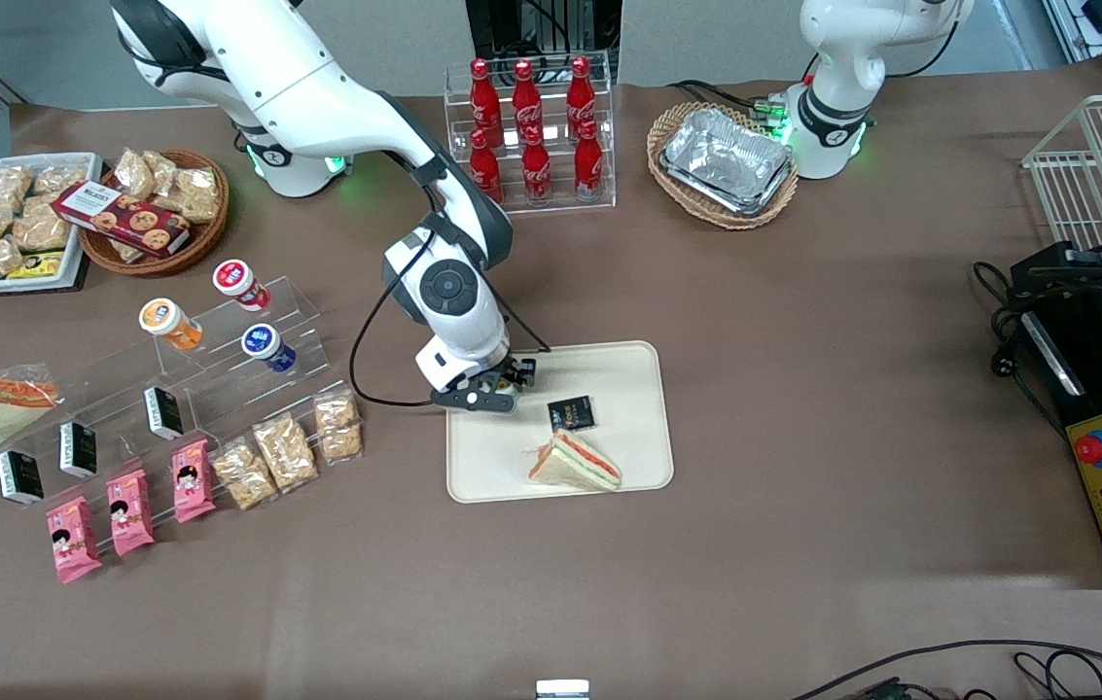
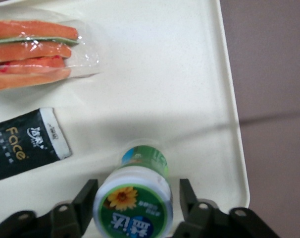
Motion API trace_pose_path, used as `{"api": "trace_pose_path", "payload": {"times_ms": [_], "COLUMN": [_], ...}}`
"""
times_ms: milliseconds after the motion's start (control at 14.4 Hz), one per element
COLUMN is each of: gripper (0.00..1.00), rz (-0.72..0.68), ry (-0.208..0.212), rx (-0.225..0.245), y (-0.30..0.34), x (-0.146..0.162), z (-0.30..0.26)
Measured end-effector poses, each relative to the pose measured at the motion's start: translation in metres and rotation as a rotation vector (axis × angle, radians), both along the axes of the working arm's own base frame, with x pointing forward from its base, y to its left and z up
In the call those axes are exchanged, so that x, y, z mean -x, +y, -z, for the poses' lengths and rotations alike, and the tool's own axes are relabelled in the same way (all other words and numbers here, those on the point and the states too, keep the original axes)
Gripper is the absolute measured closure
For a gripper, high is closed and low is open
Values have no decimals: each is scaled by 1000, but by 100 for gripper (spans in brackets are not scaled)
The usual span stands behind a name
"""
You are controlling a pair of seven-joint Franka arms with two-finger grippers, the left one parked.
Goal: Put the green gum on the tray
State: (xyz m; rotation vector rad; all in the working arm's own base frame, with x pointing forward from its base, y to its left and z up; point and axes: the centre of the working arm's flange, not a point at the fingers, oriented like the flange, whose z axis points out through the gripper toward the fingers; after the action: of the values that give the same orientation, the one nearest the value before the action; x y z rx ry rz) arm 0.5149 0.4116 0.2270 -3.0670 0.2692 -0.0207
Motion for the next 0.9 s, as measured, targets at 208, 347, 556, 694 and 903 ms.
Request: {"api": "trace_pose_path", "payload": {"times_ms": [208, 347, 556, 694, 903], "gripper": [0, 0, 0, 0, 0], "rz": [7, -8, -8, -33, -120], "ry": [-8, 25, 38, 26, 24], "rx": [0, 29, 33, 26, 35], "y": [-4, -11, -58, -120, -256], "x": [-6, -11, -11, -5, -33], "z": [-7, -51, -203, -285, -314]}}
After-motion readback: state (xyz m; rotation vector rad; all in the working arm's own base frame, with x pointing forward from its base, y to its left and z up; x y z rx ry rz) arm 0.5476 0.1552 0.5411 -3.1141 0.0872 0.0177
